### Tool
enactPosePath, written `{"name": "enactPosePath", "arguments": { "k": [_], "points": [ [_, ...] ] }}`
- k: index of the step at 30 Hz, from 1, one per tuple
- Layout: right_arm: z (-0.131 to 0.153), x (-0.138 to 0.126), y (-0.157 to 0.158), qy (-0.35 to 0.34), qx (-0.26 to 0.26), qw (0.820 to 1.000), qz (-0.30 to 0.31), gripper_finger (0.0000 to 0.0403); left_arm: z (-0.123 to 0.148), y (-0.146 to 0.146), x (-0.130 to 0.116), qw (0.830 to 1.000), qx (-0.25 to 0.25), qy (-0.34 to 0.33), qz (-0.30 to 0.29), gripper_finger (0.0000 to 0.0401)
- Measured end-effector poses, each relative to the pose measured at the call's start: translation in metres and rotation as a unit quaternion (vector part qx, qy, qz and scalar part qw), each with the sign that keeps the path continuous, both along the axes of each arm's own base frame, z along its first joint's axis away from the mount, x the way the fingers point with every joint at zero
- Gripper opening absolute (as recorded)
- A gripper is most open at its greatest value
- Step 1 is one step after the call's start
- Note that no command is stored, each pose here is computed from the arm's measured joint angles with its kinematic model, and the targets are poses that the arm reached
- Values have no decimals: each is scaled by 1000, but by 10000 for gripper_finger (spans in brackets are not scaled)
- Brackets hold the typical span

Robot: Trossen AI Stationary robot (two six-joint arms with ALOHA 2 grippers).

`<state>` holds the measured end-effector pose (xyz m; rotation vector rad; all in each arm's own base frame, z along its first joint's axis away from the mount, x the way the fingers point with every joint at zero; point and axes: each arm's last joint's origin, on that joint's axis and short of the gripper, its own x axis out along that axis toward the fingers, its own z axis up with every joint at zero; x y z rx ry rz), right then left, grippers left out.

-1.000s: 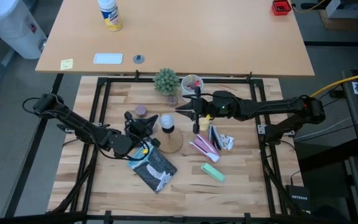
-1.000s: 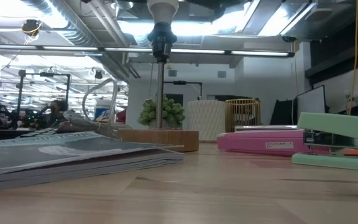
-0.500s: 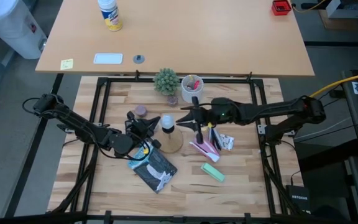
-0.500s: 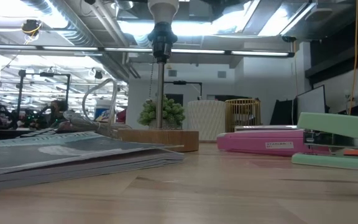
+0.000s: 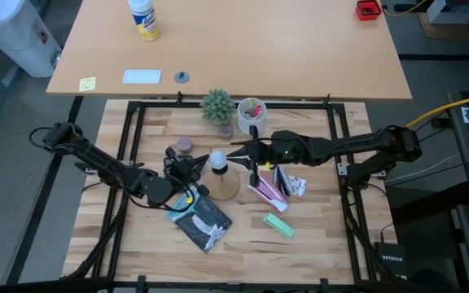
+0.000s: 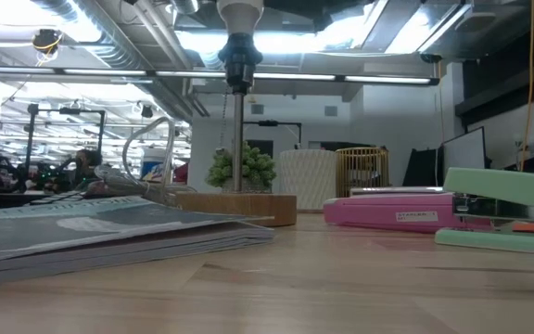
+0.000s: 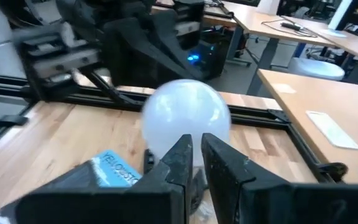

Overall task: Screw lightbulb
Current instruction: Remove the lightbulb from the lamp

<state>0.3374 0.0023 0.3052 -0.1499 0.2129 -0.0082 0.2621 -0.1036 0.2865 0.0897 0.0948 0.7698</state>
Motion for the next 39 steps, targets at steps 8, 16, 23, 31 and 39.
{"name": "enactPosePath", "arguments": {
  "k": [8,16,23,31,39],
  "points": [
    [-1,1,-8,-7,-17,999,-42,44,-1,-10,-2,999,4,9,-42,1],
    [1,1,-17,-11,-24,998,-54,44,-1,-13,-3,999,5,8,-40,1],
    [19,-12,-15,-35,-26,998,-37,44,1,-11,-5,1000,15,6,6,1],
    [27,-21,-9,-34,46,997,51,44,1,4,-2,997,19,4,69,1],
    [12,-13,-6,3,59,997,51,44,0,15,6,1000,-1,0,26,1]
  ]
}}
